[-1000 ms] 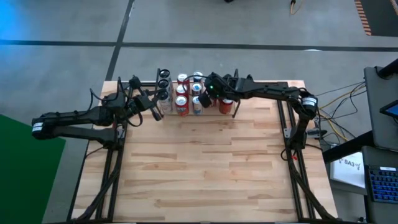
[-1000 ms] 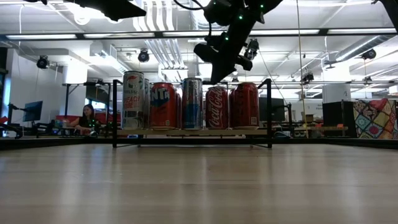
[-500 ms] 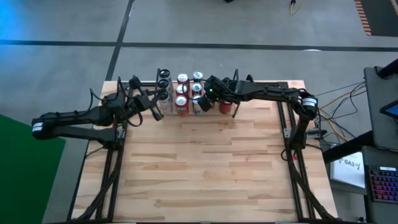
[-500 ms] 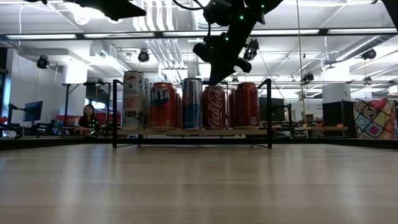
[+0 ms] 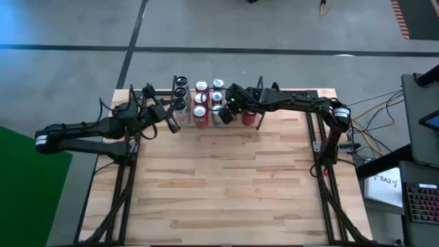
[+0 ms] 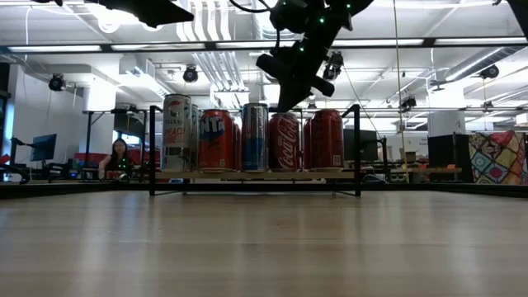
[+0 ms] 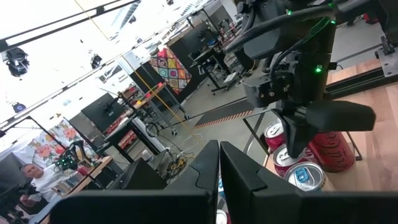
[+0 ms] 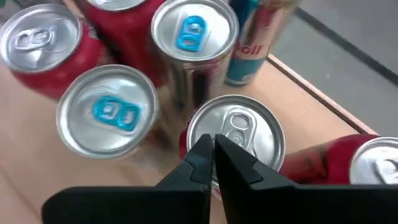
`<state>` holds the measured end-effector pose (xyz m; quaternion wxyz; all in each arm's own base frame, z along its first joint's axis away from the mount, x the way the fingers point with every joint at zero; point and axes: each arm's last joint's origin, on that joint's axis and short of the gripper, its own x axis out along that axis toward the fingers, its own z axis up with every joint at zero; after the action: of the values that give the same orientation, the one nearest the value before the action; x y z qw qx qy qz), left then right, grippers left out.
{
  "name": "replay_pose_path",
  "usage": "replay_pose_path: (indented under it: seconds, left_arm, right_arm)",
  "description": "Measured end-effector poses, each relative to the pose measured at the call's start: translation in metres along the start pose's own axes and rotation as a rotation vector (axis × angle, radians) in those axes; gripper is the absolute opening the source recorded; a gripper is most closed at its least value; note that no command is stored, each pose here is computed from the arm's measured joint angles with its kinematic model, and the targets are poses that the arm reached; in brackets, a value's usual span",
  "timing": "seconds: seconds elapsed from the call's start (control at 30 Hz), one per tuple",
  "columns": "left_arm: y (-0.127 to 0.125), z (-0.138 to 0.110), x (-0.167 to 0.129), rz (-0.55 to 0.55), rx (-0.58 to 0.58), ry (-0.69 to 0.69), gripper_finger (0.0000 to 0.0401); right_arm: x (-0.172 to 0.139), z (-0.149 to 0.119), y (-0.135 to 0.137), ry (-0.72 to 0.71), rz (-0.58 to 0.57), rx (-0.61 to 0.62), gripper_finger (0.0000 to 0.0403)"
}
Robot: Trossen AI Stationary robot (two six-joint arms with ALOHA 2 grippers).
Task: Place canned beverage on shelf
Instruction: Put the red soda on the shelf aligned with the other red soda cans
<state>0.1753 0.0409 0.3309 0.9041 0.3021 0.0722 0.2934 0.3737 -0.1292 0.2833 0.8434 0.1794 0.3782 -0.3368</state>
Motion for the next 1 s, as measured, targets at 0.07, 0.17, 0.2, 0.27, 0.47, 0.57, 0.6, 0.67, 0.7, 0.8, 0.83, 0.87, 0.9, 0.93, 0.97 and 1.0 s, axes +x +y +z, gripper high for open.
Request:
replay_pose_path:
  seconds: [0.07, 0.17, 0.2, 0.27, 0.47, 0.57, 0.6, 0.67, 0.7, 0.8, 0.83, 0.87, 0.9, 0.93, 0.97, 1.0]
  left_arm:
    - [0.0, 0.0, 0.0, 0.0, 0.0, 0.0, 0.0]
    - [0.0, 0.0, 0.0, 0.0, 0.0, 0.0, 0.0]
    - [0.0, 0.0, 0.0, 0.0, 0.0, 0.0, 0.0]
    - [0.0, 0.0, 0.0, 0.0, 0.0, 0.0, 0.0]
    - [0.0, 0.0, 0.0, 0.0, 0.0, 0.0, 0.0]
    - [0.0, 0.0, 0.0, 0.0, 0.0, 0.0, 0.0]
    - [0.0, 0.0, 0.0, 0.0, -0.001, 0.0, 0.0]
    - [0.0, 0.0, 0.0, 0.0, -0.007, 0.0, 0.0]
    - [0.0, 0.0, 0.0, 0.0, -0.008, 0.0, 0.0]
    - [0.0, 0.0, 0.0, 0.0, -0.008, 0.0, 0.0]
    - [0.0, 0.0, 0.0, 0.0, -0.008, 0.0, 0.0]
    - [0.0, 0.0, 0.0, 0.0, -0.01, 0.0, 0.0]
    - [0.0, 0.0, 0.0, 0.0, -0.012, -0.001, 0.0]
    - [0.0, 0.0, 0.0, 0.001, -0.017, -0.001, 0.0]
    - [0.0, 0.0, 0.0, 0.002, -0.021, -0.003, 0.0]
    - [0.0, 0.001, 0.0, 0.004, -0.03, -0.005, 0.0]
  right_arm:
    - [-0.002, 0.002, 0.001, -0.004, 0.01, -0.002, 0.0009]
    - [-0.005, 0.004, 0.003, -0.01, 0.018, -0.014, 0.0009]
    - [-0.006, 0.005, 0.003, -0.014, 0.02, -0.016, 0.0009]
    - [-0.01, 0.007, 0.001, -0.013, 0.017, -0.014, 0.0009]
    - [-0.012, 0.004, -0.003, 0.039, -0.013, -0.008, 0.0009]
    - [-0.012, 0.004, -0.003, 0.041, -0.014, -0.01, 0.0009]
    - [-0.012, 0.004, -0.003, 0.042, -0.014, -0.01, 0.0009]
    - [-0.012, 0.003, -0.003, 0.042, -0.016, -0.005, 0.0009]
    - [-0.012, 0.003, -0.003, 0.044, -0.017, -0.003, 0.0009]
    - [-0.012, 0.002, -0.004, 0.053, -0.022, 0.005, 0.0009]
    - [-0.012, 0.002, -0.004, 0.059, -0.025, 0.012, 0.0009]
    - [-0.012, 0.001, -0.004, 0.066, -0.028, 0.016, 0.0009]
    - [-0.013, 0.0, -0.004, 0.072, -0.031, 0.019, 0.0009]
    - [-0.013, 0.0, -0.004, 0.078, -0.033, 0.019, 0.0009]
    - [-0.013, -0.001, -0.004, 0.083, -0.035, 0.018, 0.0009]
    - [-0.013, -0.001, -0.004, 0.088, -0.037, 0.016, 0.0009]
